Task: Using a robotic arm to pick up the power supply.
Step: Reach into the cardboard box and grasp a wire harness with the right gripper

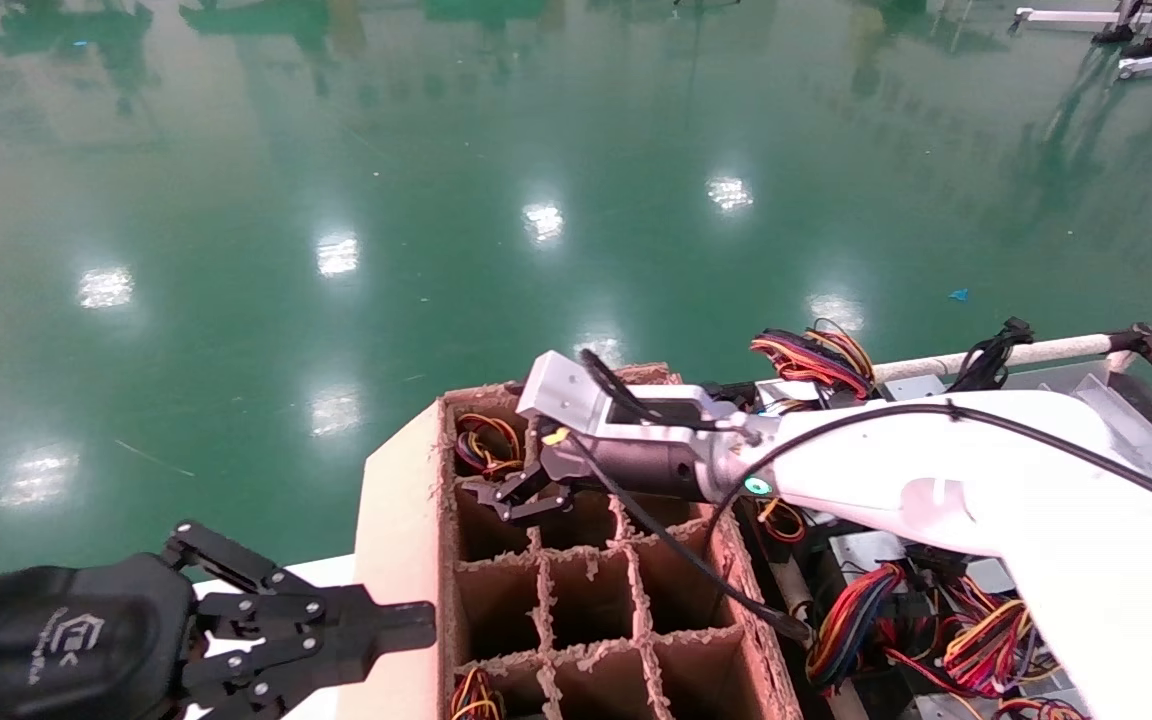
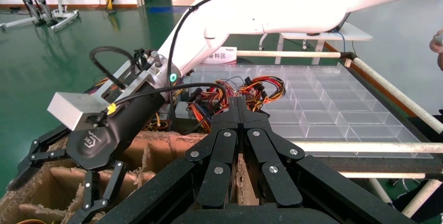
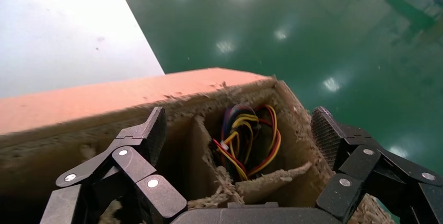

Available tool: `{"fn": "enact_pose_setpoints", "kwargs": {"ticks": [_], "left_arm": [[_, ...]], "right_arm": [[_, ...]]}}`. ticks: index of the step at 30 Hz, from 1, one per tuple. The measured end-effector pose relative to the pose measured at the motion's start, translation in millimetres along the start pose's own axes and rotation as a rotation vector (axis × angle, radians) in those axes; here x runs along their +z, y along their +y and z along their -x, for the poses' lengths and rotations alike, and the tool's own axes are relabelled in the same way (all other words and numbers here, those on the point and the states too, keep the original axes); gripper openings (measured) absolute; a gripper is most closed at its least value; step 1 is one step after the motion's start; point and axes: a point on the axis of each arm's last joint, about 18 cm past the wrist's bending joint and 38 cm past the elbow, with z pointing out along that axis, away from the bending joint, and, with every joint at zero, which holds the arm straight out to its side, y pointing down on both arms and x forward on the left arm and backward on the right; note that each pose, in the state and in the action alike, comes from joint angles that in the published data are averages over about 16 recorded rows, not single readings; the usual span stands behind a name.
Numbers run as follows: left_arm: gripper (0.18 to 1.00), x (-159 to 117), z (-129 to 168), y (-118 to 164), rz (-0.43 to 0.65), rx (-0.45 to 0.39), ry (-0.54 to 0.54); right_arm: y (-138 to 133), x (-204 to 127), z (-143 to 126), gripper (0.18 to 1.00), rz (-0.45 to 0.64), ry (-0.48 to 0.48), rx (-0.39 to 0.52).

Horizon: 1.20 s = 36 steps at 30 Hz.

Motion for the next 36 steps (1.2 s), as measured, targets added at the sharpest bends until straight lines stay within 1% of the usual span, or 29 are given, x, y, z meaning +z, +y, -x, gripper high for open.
{"fn": "enact_pose_setpoints", "kwargs": {"ticks": [4,10,16,20,22,26,28,32,36], "left_arm": [[0.198,0.0,0.0,0.0,0.0,0.0,0.0],[0.216,0.0,0.0,0.0,0.0,0.0,0.0],[0.263,0.0,0.0,0.0,0.0,0.0,0.0],[0.311,0.0,0.0,0.0,0.0,0.0,0.0],[0.35,0.0,0.0,0.0,0.0,0.0,0.0],[0.426,0.0,0.0,0.0,0.0,0.0,0.0],[0.475,0.0,0.0,0.0,0.0,0.0,0.0],[0.568,0.0,0.0,0.0,0.0,0.0,0.0],[0.676,0.0,0.0,0.0,0.0,0.0,0.0]], "right_arm": [[1.7,7.0,0.1,0.992,0.011,0.009,0.016],[4.1,13.7,2.8,0.961,0.022,0.014,0.033],[6.9,19.1,5.9,0.898,0.036,0.021,0.042],[9.7,22.2,6.8,0.826,0.049,0.032,0.048],[11.5,23.6,7.4,0.798,0.056,0.038,0.054],[15.6,26.0,9.0,0.705,0.068,0.047,0.067],[17.7,27.1,10.0,0.669,0.074,0.051,0.073],[21.8,29.4,12.4,0.561,0.085,0.057,0.084],[25.3,31.6,14.6,0.473,0.096,0.062,0.093]]}}
